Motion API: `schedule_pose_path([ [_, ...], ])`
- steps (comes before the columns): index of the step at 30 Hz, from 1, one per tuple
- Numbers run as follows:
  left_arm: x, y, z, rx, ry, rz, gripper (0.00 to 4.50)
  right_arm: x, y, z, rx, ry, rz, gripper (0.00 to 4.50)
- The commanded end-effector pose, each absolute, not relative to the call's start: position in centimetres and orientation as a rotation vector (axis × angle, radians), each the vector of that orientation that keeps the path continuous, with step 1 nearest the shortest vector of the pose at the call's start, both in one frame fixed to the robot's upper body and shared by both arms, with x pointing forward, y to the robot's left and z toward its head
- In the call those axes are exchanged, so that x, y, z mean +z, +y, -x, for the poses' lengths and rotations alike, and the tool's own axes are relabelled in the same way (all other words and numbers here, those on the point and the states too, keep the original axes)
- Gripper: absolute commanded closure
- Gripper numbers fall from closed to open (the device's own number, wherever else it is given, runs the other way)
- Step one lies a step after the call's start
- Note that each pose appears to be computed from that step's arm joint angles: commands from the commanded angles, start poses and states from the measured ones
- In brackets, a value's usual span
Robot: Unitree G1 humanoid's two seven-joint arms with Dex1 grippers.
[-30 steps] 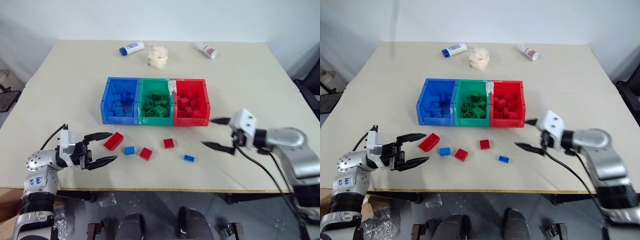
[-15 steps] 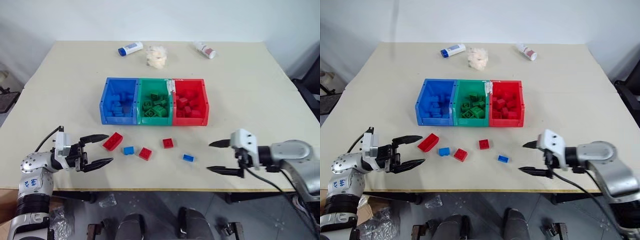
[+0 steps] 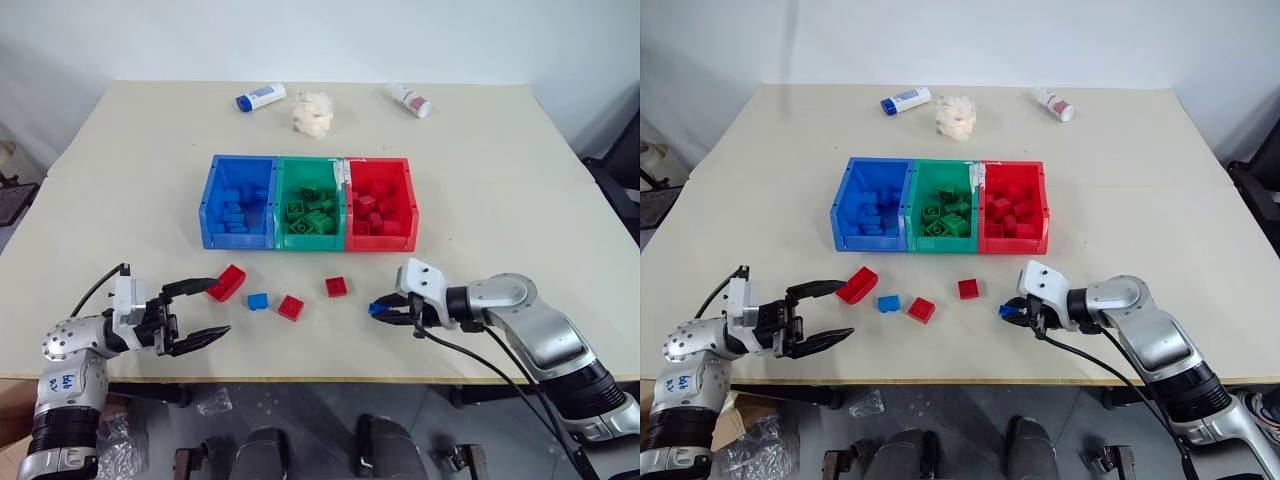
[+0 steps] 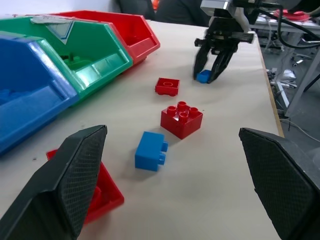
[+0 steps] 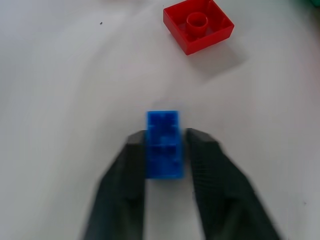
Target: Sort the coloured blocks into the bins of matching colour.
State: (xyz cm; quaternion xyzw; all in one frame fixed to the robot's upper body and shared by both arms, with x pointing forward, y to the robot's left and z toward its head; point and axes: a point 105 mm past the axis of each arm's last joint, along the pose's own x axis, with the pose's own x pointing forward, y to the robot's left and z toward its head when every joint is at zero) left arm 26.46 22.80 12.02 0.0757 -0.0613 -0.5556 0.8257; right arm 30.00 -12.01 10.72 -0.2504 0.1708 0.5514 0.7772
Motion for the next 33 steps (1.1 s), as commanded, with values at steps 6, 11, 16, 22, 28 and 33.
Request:
schedule_pose_path([
  [6, 13.3, 23.0, -26.7, -1.156, -0.188, -0.18, 0.0, 16.5, -8.2, -31.3, 1.23, 0.115, 0.493, 4.04],
  [11, 13.6, 22.6, -27.3, -1.154, -0.204, -0.183, 0.0, 21.6, -2.6, -35.1, 1.157, -0.15, 0.43, 4.04],
  [16, 13.8, 22.3, -27.6, -1.151, -0.216, -0.186, 0.0, 24.7, 2.8, -37.9, 1.093, -0.285, 0.352, 4.04],
  [22, 13.9, 22.2, -27.6, -1.141, -0.224, -0.19, 0.0, 26.7, 8.8, -40.0, 0.962, -0.408, 0.386, 3.07],
  [28, 14.1, 22.3, -27.6, -1.132, -0.229, -0.192, 0.0, 26.8, 10.5, -38.1, 0.965, -0.649, 0.541, 1.08],
  [33, 14.0, 22.3, -27.7, -1.13, -0.228, -0.191, 0.0, 25.6, 9.5, -38.4, 0.988, -0.634, 0.556, 0.01],
])
